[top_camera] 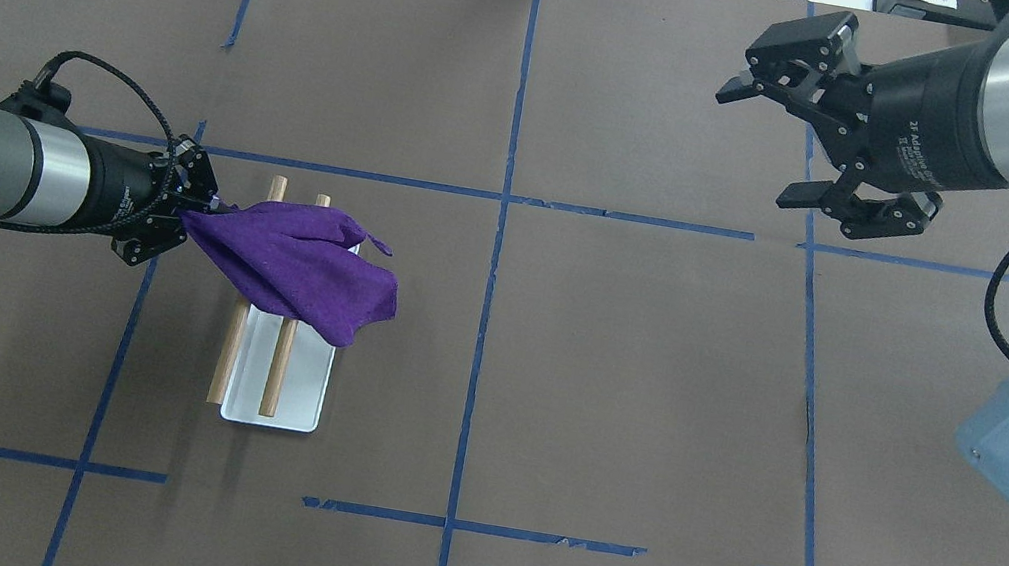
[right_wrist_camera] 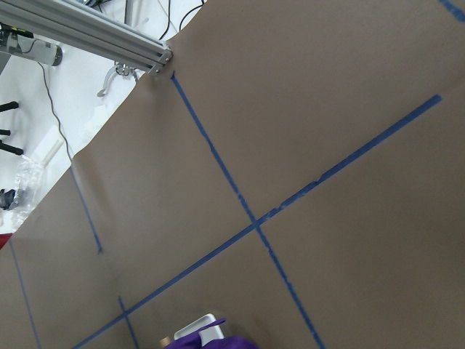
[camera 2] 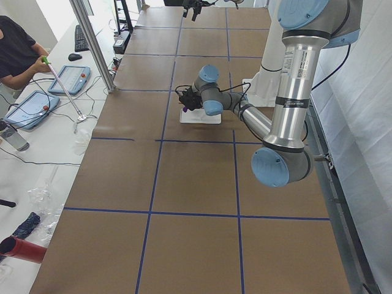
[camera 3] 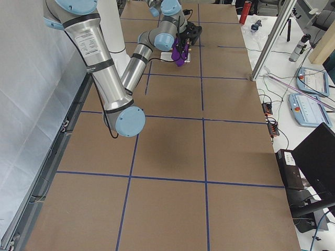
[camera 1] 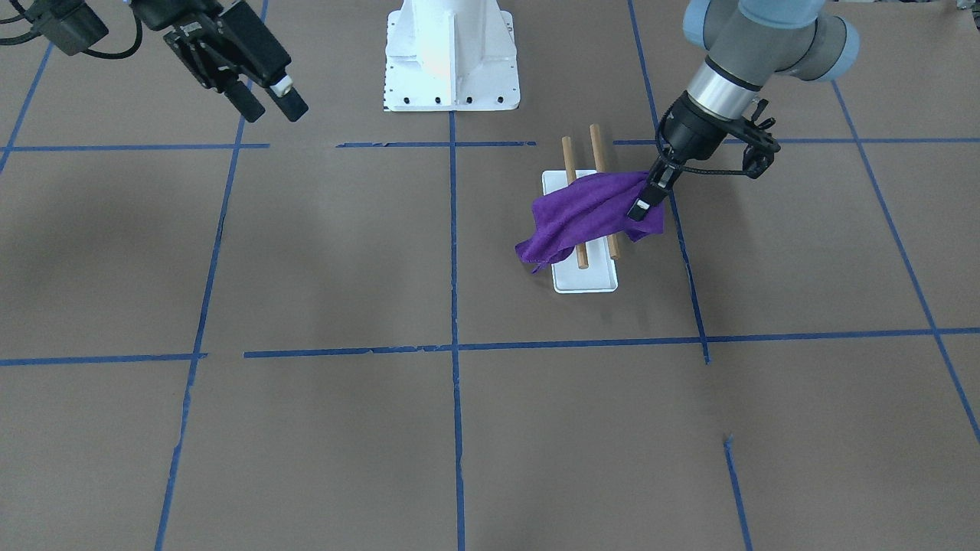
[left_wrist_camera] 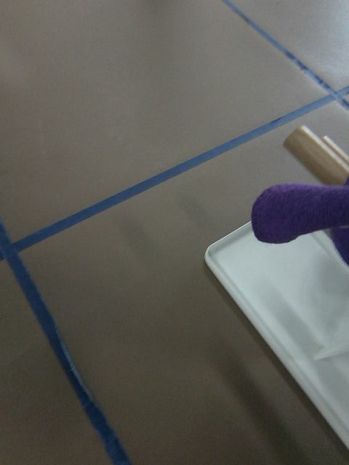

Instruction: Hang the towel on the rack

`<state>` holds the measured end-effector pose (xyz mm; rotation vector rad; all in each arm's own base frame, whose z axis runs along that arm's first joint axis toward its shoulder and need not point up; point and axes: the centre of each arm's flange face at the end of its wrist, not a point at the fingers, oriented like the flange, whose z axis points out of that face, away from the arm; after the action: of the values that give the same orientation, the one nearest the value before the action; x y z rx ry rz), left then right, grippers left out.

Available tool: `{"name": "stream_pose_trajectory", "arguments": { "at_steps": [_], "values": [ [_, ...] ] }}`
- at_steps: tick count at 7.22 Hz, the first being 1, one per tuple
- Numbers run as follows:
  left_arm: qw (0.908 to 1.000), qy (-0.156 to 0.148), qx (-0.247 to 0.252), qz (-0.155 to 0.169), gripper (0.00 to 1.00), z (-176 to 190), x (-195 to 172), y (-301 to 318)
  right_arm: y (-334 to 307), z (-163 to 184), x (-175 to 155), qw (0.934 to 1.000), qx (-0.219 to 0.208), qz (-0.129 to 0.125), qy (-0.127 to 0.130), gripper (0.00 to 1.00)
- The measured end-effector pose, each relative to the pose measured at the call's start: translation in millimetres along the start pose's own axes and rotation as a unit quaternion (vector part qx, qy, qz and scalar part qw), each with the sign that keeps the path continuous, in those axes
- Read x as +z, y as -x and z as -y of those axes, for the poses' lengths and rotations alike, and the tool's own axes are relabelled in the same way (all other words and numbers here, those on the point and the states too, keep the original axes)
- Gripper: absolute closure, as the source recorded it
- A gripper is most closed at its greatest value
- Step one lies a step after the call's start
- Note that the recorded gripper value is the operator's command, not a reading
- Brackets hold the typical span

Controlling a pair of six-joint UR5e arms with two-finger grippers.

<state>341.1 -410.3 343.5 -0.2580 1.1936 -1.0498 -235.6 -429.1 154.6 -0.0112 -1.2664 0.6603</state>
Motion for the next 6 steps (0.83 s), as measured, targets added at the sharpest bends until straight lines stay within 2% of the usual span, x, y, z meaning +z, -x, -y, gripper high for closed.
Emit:
{"name": "stream_pose_trajectory", "arguments": {
  "at_steps": [2,4,5,6],
  "values": [
    [0.9998,-0.016,-0.007,0.004,1.00,18.1,-0.3,4.5,-16.1,21.6,9.8,0.9994,-0.021,-0.023,-0.014,0.00],
    [0.9996,-0.023,-0.010,0.010,1.00,25.9,5.8,7.2,-19.8,28.6,11.6,0.9991,-0.023,-0.029,-0.019,0.00],
    [0.9995,-0.025,-0.011,0.012,0.60,27.9,9.0,8.2,-21.5,30.1,12.5,0.9991,-0.022,-0.032,-0.020,0.00],
    [0.9995,-0.026,-0.011,0.014,0.01,28.1,11.5,8.6,-22.7,31.3,13.4,0.9990,-0.021,-0.033,-0.020,0.00]
  ]
}}
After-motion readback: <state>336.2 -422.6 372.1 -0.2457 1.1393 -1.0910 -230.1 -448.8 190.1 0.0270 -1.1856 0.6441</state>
